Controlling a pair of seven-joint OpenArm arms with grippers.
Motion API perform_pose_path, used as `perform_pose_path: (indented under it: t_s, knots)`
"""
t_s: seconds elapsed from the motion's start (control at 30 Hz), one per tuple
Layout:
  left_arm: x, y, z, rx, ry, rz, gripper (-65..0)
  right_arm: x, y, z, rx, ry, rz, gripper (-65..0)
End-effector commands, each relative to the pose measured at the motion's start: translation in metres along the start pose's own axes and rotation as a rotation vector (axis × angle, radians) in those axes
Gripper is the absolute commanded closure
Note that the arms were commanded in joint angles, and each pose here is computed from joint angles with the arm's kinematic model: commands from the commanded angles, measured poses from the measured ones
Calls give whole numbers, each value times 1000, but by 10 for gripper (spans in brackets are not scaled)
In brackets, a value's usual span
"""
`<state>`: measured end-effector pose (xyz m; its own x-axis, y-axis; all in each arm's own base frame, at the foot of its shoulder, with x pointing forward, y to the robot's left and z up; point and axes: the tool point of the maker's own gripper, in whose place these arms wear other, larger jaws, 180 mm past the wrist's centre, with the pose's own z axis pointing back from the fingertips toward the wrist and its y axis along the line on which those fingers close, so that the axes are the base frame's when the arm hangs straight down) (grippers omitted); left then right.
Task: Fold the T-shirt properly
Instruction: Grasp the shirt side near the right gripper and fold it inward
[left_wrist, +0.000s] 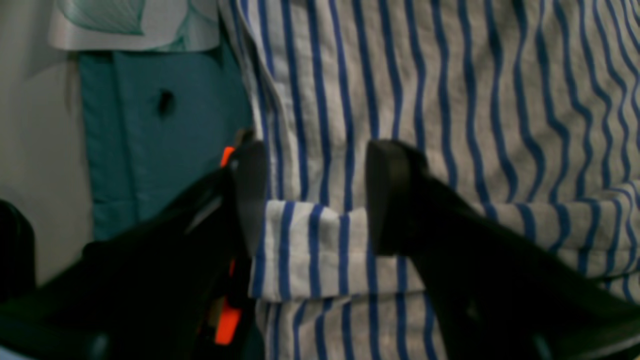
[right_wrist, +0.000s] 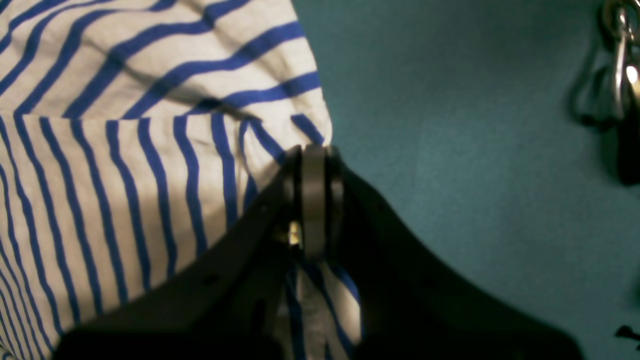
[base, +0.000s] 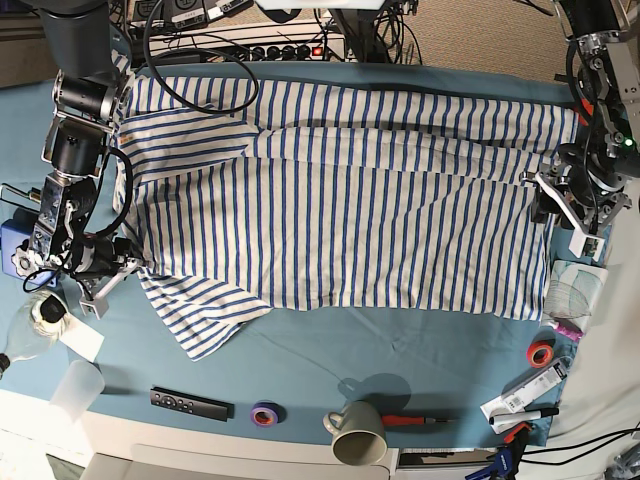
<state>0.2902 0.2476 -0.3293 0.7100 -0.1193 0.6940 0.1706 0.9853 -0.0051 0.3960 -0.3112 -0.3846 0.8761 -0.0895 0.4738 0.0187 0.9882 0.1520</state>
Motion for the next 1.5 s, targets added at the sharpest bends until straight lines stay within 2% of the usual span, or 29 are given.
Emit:
perform_pose_path:
  t_s: [0.0, 0.13, 0.33, 0.47, 0.63, 0.77, 0.97, 1.2, 1.43, 1.47]
  knots:
    - [14, 5, 5, 11, -43, -14, -324, 15, -5, 10, -12, -27, 12, 0]
    - [16, 5, 5, 11, -53, -14, -324, 16, 0, 10, 13, -32, 13, 0]
    - [16, 4, 5, 11, -54, -14, -324, 26, 23, 23, 119, -48, 57, 0]
    - [16, 4, 5, 11, -54, -14, -324, 38, 32, 41, 112, -63, 102, 0]
    - [16, 4, 5, 11, -54, -14, -324, 48, 35, 65, 46, -85, 170, 0]
    - [16, 5, 5, 11, -54, -14, -324, 28, 33, 65, 8, -65, 209, 0]
    - [17, 5, 5, 11, -62, -14, -324, -25, 40, 57, 21, 1, 248, 0]
    - [17, 5, 5, 11, -61, -14, -324, -62, 66, 73, 55, -12, 410, 0]
    - [17, 4, 5, 11, -62, -14, -324, -76, 63, 71, 50, 21, 410, 0]
    - [17, 4, 5, 11, -61, -14, -324, -76, 64, 71, 56, 18, 409, -36]
